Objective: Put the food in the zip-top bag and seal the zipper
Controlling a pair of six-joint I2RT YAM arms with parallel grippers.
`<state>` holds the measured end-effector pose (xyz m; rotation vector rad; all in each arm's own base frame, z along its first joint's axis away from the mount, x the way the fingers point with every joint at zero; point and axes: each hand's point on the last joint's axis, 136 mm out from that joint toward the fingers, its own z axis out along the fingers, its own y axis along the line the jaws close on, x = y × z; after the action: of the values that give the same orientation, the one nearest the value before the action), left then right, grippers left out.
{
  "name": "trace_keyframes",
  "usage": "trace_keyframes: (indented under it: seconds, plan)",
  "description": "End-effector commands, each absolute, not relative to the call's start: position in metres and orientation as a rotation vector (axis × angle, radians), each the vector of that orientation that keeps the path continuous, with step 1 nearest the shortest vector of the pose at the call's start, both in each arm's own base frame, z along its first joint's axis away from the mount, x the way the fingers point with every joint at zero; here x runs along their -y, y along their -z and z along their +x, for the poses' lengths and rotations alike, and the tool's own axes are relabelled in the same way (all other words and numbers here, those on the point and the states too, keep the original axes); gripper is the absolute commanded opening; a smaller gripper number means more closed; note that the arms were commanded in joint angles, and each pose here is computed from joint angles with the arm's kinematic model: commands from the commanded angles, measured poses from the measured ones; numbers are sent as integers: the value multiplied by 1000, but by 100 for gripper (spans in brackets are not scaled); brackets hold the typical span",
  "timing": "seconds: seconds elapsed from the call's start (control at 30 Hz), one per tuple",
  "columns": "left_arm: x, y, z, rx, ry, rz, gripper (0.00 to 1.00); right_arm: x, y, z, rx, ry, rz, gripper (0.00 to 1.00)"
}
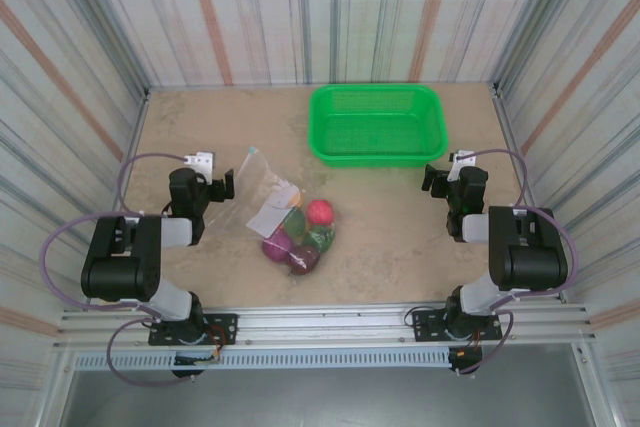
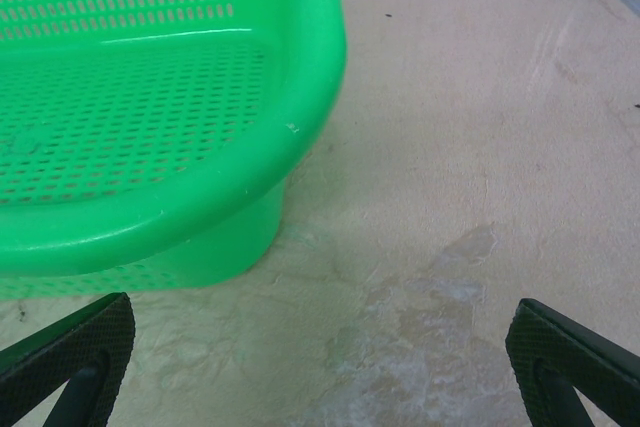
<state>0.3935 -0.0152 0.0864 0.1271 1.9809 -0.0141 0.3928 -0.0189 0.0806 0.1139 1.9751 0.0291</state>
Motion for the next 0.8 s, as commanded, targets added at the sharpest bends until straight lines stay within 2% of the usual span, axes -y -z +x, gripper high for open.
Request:
trace_keyframes:
  seconds: [0.0,0.77]
  plan:
    - [15,-91,395,-1966,0,120,99,20,-81,394,-1972,-27,136,99]
    - [12,-90,397,-1973,27,113,99,19,-82,394,-1972,-28,135,99]
